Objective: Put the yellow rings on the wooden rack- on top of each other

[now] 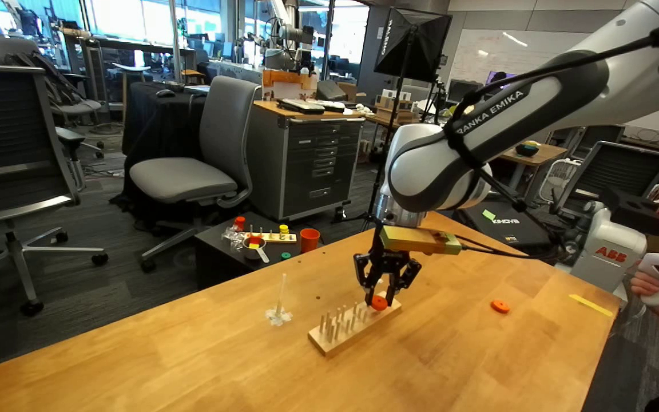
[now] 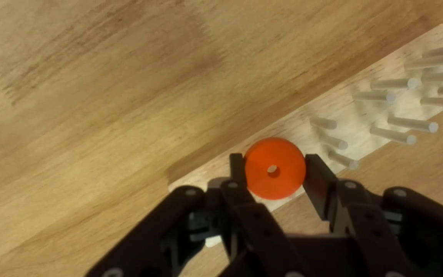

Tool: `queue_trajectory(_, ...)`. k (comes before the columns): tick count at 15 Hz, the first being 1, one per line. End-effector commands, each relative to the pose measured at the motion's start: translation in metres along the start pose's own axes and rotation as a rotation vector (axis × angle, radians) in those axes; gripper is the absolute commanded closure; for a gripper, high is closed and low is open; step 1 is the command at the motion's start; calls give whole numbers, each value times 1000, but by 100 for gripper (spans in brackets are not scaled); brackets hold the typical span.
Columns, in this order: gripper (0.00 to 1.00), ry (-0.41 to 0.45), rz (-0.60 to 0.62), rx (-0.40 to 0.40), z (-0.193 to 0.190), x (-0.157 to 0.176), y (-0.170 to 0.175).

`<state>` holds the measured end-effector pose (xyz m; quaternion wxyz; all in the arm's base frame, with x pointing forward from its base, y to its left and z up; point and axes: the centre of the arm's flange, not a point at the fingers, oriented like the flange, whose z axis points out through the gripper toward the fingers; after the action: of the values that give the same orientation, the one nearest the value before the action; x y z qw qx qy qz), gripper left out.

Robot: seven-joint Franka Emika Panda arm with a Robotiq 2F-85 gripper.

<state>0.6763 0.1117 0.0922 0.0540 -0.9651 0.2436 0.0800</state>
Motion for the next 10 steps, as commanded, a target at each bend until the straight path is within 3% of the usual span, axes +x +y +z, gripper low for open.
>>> queue_trajectory(1, 82, -16, -2, 11, -5, -3, -11)
queue_trajectory(10, 82, -11, -13, 10, -11, -9, -17)
